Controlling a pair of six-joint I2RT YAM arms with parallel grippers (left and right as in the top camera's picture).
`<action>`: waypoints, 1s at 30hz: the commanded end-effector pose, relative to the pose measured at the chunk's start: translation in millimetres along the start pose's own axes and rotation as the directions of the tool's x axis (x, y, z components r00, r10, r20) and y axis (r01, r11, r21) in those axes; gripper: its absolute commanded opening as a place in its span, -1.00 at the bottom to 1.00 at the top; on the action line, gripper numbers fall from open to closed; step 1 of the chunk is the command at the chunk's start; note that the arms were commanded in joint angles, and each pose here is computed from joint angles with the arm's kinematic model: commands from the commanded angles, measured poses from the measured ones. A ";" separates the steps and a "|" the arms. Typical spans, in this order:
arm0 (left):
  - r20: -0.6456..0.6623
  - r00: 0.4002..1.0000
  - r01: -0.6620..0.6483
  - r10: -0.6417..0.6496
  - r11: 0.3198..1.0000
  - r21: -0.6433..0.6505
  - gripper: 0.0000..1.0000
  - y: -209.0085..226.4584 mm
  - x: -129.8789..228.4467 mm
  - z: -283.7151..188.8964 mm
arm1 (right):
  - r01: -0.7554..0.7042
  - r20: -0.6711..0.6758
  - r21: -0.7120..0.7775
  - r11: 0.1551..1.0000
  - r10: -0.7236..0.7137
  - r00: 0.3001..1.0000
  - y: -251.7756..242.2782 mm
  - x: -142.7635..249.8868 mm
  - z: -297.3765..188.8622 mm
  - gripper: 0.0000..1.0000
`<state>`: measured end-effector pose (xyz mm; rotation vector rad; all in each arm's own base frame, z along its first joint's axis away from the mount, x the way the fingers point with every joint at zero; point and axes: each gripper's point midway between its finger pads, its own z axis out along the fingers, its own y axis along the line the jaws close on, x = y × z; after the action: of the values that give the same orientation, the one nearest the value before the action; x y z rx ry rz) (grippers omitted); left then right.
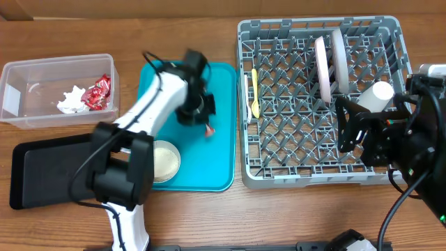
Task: Sort waste into correct bins and load items into the dishwasher rack
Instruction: 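Carry the small wrapper to the clear bin and drop it, then move the left gripper to the white rice bowl and grip its rim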
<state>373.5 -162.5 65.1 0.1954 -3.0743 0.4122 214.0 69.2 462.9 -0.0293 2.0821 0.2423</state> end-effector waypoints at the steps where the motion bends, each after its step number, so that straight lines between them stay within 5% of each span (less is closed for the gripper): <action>1: 0.191 0.981 -0.023 0.034 0.998 -0.059 -0.92 23.3 -48.5 -93.8 | 0.000 0.013 0.006 1.000 0.000 1.000 -1.3 -2.1 -1.8 1.00; 7: 0.452 0.882 0.244 -0.135 0.950 -0.192 -0.92 130.0 -90.9 -206.0 | 0.000 0.013 0.007 1.000 0.000 1.000 -1.3 -2.2 -1.8 1.00; 13: 0.491 0.811 0.441 -0.318 0.884 -0.156 -0.92 228.2 -100.0 -206.6 | 0.000 0.013 0.006 1.000 0.000 1.000 -1.3 -2.1 -1.8 1.00; 15: 0.485 0.808 0.453 -0.335 0.879 -0.147 -0.57 237.3 -100.8 -198.1 | 0.000 0.013 0.006 1.000 0.000 1.000 -1.3 -2.1 -1.8 1.00; 18: 0.464 0.816 0.474 -0.346 0.859 -0.194 0.56 249.3 -93.3 -186.8 | 0.000 0.013 0.006 1.000 0.000 1.000 -1.3 -2.1 -1.8 1.00; 19: 0.474 0.811 0.484 -0.343 0.849 -0.213 0.61 254.8 -92.8 -189.2 | 0.000 0.013 0.007 1.000 0.000 1.000 -1.3 -2.2 -1.8 1.00; 25: 0.415 0.865 0.354 -0.280 0.928 -0.112 0.29 207.0 -66.1 -239.5 | 0.000 0.013 0.006 1.000 0.000 1.000 -1.3 -2.1 -1.8 1.00; 27: 0.377 0.875 0.368 -0.304 0.923 -0.109 -0.02 196.0 -43.6 -247.0 | 0.000 0.013 0.006 1.000 0.000 1.000 -1.3 -2.1 -1.8 1.00; 30: 0.328 0.909 0.313 -0.257 0.941 -0.128 -0.07 178.2 -22.6 -249.0 | 0.000 0.013 0.006 1.000 0.000 1.000 -1.3 -2.1 -1.8 1.00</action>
<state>385.0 100.1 237.0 0.8860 -3.2169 0.0344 214.0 69.2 462.9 -0.0293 2.0821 0.2423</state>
